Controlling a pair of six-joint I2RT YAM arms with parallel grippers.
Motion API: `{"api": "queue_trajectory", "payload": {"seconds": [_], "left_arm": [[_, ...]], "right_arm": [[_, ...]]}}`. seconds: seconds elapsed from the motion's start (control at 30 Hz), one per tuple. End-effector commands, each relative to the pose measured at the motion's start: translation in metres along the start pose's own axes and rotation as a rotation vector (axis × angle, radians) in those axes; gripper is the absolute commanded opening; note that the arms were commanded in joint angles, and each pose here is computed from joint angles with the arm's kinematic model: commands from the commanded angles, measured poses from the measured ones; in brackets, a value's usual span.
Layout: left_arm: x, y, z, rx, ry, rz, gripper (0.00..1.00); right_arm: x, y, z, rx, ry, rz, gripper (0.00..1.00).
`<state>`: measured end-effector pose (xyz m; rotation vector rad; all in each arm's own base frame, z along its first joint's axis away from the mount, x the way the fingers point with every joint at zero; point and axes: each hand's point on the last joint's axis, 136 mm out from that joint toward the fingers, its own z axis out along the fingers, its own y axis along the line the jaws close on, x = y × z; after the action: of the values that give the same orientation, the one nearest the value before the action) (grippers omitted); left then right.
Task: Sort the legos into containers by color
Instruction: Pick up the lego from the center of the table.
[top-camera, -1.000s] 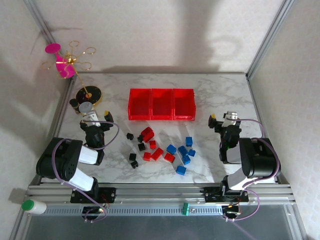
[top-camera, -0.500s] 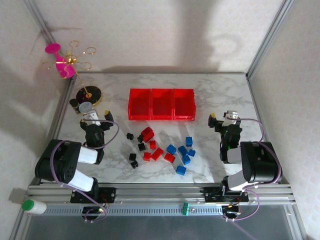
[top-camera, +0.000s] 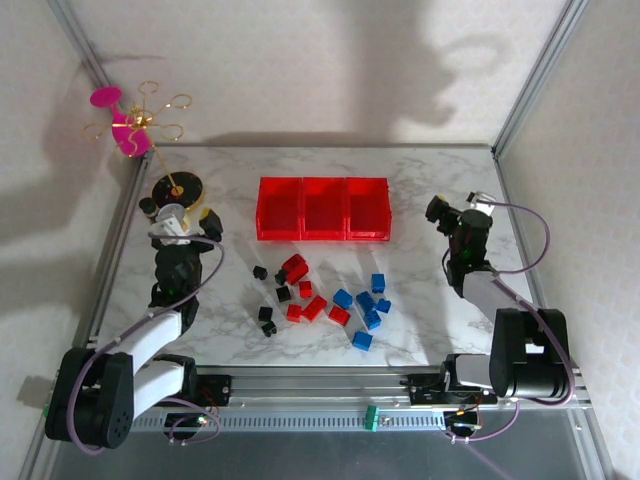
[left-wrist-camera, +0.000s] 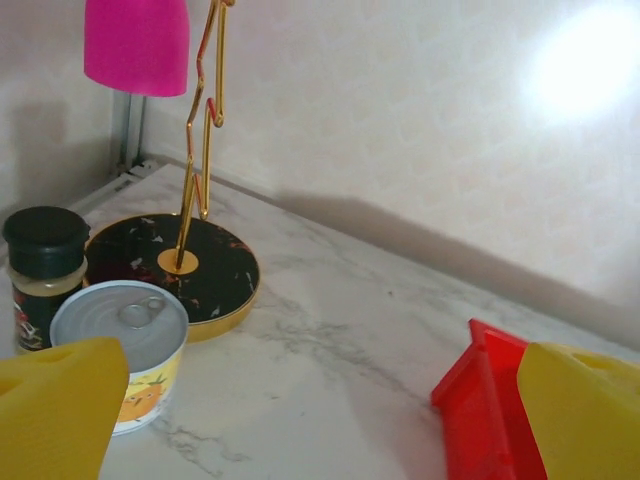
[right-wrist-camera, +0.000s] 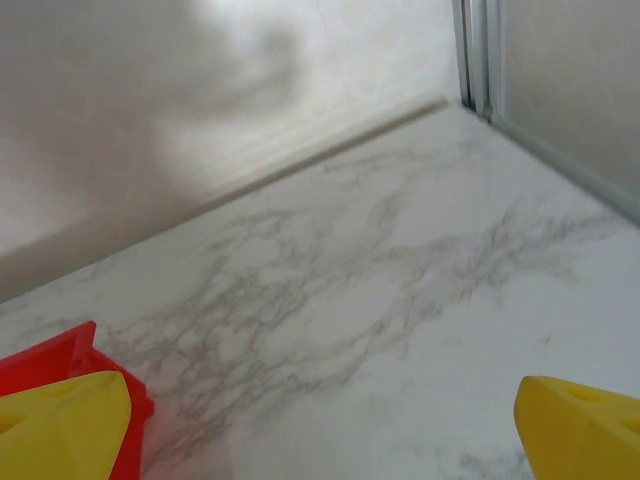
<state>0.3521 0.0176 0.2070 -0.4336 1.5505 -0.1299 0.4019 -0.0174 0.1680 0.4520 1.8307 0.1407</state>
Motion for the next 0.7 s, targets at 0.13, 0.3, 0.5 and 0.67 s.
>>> {"api": "queue_trajectory", "payload": {"seconds": [0.13,0.3,0.5,0.67], "left_arm": [[0.007,0.004,0.004,-0.060,0.137,-0.187,0.99],[0.026,-0.023,-0.006,0.043,0.236,-0.177,1.00],[0.058,-0.048,-0.029,0.042,0.417,-0.095,1.00],[0.084,-0.062,-0.051,0.053,0.573,-0.050,1.00]], "right_arm": [[0.053,0.016,-0.010,0.030,0.226,0.050,0.99],[0.082,0.056,-0.022,-0.059,0.314,-0.006,0.99],[0.113,0.111,-0.044,-0.166,0.405,-0.077,0.99],[0.137,0.162,-0.074,-0.269,0.491,-0.148,0.99]]}}
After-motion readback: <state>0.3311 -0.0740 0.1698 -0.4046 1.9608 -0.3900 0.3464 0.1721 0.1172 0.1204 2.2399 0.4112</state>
